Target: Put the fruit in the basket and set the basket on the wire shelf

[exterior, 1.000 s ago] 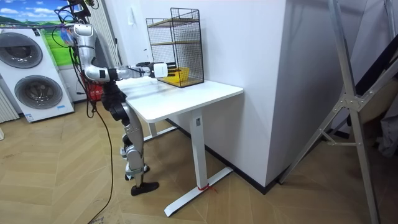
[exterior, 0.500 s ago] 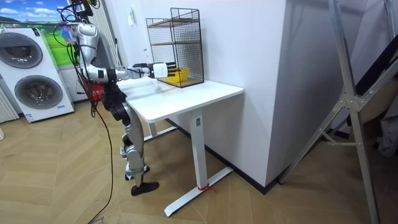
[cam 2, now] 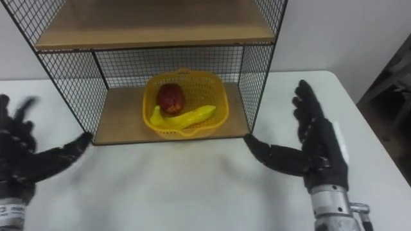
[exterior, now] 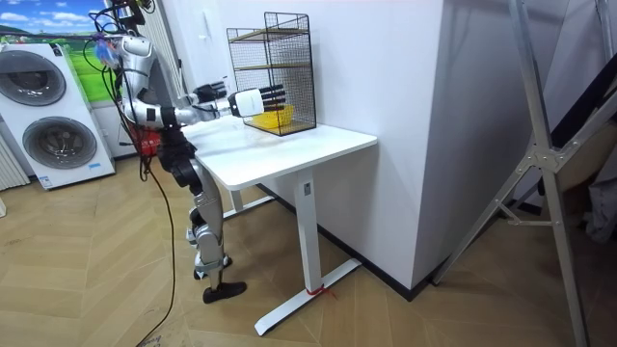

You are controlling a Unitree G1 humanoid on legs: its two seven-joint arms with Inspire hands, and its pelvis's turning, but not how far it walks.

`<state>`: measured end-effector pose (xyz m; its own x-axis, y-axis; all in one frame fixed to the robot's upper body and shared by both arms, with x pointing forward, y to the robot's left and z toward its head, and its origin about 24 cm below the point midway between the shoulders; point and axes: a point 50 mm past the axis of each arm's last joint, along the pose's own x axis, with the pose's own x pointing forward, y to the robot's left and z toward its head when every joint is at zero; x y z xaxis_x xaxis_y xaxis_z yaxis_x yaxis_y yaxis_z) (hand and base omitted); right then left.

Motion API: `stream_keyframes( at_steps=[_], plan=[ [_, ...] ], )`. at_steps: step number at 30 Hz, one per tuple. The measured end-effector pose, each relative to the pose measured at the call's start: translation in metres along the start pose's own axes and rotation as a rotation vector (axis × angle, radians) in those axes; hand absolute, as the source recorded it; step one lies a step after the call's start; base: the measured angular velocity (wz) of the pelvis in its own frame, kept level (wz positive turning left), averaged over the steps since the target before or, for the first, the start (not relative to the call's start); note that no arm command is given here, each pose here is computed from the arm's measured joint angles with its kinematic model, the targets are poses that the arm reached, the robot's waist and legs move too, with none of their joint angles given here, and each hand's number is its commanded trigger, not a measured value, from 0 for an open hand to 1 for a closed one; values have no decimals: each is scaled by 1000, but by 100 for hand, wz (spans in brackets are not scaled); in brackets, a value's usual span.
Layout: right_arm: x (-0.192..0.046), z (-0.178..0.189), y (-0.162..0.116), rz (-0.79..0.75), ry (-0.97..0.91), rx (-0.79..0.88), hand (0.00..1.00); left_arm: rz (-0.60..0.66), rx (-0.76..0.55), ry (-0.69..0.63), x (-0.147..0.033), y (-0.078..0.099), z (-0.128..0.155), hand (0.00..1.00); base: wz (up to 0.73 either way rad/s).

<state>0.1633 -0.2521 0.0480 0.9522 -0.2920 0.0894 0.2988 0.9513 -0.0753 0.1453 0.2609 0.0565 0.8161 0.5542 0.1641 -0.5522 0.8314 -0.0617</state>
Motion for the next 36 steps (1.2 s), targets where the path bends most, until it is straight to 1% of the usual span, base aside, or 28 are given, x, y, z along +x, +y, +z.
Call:
stream_keyframes(
  at_steps=[1,2,4,5,7,8,10,13,17,19,21,23,25,26,28,29,31,32,34,35,36],
  plan=[
    [1,6,-12,-81,-27,-11,0,97,11,-68,4,14,12,0,0],
    [2,10,-17,-115,-44,-18,0,147,16,-102,5,21,18,0,0],
    [2,22,-39,-264,-105,-44,0,338,39,-211,9,49,36,0,0],
    [2,26,-43,-300,-121,-47,0,390,47,-231,9,56,40,0,0],
    [1,44,-57,-422,-203,-62,0,582,66,-315,6,80,57,0,2],
    [1,48,-60,-445,-227,-66,0,617,66,-336,5,84,61,0,0],
    [0,63,-72,-519,-303,-91,0,729,76,-413,2,99,74,0,0],
    [-2,70,-82,-599,-343,-126,0,833,61,-448,-1,112,82,0,0],
    [-8,77,-97,-700,-372,-145,0,897,44,-448,-8,125,85,0,0],
    [-13,81,-106,-778,-395,-151,0,942,43,-462,-11,132,89,0,0],
    [-16,84,-111,-831,-410,-151,0,981,14,-459,-13,136,89,0,0],
    [-19,85,-116,-873,-409,-129,0,1033,-23,-441,-16,143,87,0,4],
    [-27,82,-125,-939,-382,-105,0,1126,-58,-387,-21,157,78,0,7],
    [-29,81,-127,-957,-376,-96,0,1150,-70,-367,-23,160,74,0,13],
    [-35,70,-138,-1040,-316,-50,0,1248,-106,-250,-34,177,55,0,14],
    [-37,64,-141,-1063,-287,-39,0,1280,-119,-210,-37,181,49,0,9],
    [-51,41,-157,-1166,-149,4,0,1403,-169,-50,-53,197,20,0,8],
    [-55,34,-160,-1190,-111,2,0,1430,-182,-10,-57,200,13,0,9],
    [-70,11,-170,-1267,25,-12,0,1531,-207,150,-77,209,-15,0,2],
    [-75,5,-170,-1283,52,-18,0,1542,-201,184,-82,209,-20,0,0],
    [-83,-5,-171,-1311,102,-29,0,1560,-181,242,-90,210,-31,0,0]
  ],
)
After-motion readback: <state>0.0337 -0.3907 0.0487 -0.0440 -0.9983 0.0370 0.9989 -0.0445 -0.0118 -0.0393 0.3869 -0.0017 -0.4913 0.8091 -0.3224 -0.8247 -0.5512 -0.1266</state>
